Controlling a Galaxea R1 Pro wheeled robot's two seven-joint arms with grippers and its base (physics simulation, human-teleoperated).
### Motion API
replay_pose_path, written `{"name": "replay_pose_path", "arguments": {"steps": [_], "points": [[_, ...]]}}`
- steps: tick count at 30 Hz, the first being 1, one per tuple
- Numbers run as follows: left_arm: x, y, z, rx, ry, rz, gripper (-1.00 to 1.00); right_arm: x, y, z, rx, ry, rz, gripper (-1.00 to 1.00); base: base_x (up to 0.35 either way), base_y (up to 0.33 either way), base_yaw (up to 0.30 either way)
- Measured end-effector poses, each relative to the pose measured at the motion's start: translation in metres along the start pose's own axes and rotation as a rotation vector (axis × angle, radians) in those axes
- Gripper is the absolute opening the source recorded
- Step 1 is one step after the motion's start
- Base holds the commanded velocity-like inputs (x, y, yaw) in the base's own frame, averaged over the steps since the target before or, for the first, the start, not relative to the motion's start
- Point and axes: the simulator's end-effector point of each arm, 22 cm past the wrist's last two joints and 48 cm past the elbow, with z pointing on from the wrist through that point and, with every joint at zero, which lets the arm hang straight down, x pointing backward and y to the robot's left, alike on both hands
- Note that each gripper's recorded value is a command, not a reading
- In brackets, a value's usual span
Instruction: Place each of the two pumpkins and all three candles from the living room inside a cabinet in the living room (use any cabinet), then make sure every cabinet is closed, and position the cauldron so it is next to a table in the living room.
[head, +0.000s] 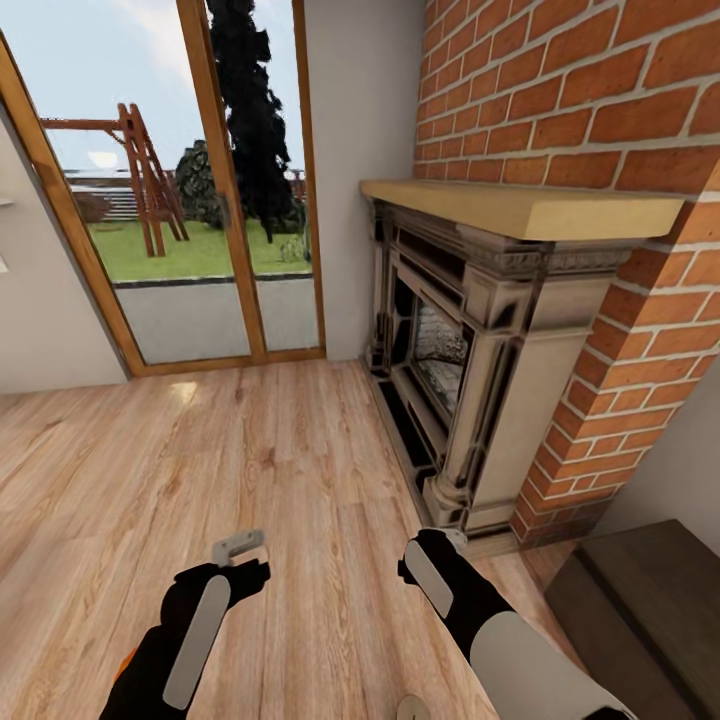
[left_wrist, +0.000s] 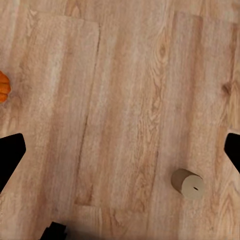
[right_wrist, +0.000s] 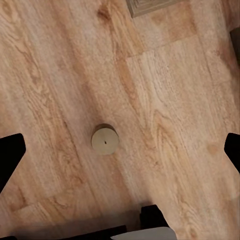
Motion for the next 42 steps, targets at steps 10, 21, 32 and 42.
{"name": "replay_pose_path", "arguments": {"steps": [10,21,32,42], "points": [[0.01,0.019,0.014,-0.028,0.068,0.065,1.0,0.005,0.004,0.009,-0.005,0.023,-0.039,1.0,0.0,0.0,0.0],[0.013,0.057,0.03,-0.07,0.107,0.027,1.0,0.013,0.008,0.022,-0.015,0.045,-0.064,1.0,-0.036,0.0,0.0],[0.021,0.059,0.045,-0.072,0.105,0.027,1.0,0.02,0.012,0.038,-0.024,0.049,-0.063,1.0,-0.094,0.0,0.0],[0.019,0.089,0.06,-0.12,0.088,0.042,1.0,0.011,0.026,0.044,-0.071,0.01,-0.046,1.0,-0.001,0.0,0.0]]}}
